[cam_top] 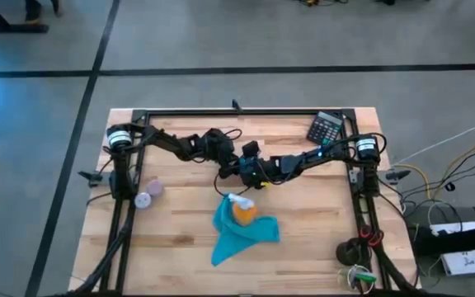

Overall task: Apply microfiber cloth
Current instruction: Spray the front of the pink cellphone using yellow spray bottle

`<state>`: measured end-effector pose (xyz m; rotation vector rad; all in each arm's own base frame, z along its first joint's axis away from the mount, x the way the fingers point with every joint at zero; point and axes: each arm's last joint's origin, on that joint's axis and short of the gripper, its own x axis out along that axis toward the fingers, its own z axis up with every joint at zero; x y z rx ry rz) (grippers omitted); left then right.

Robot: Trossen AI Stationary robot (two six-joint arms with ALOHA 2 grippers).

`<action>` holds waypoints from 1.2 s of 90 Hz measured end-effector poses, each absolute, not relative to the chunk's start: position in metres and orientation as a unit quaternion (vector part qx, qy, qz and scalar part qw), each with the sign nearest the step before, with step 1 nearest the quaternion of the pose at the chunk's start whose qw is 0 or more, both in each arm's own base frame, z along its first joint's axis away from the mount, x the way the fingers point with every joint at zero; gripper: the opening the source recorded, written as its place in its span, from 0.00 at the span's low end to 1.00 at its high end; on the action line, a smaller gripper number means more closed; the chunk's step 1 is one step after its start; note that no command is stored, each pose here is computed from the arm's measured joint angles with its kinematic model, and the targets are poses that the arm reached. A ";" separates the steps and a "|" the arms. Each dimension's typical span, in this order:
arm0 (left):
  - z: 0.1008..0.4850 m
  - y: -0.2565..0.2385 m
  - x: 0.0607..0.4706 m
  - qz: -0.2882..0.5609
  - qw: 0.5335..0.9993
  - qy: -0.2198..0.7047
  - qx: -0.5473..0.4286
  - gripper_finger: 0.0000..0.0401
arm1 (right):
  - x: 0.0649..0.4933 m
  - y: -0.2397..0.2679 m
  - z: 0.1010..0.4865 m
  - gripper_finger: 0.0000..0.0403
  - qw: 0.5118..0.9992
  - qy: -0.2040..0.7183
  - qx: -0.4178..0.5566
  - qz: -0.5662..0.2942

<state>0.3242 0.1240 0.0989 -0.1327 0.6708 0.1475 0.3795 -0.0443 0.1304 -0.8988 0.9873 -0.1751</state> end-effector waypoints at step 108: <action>0.122 0.107 0.276 0.099 0.904 0.413 -0.039 0.03 | 0.325 -0.057 0.190 0.02 0.802 0.516 -0.262 -0.152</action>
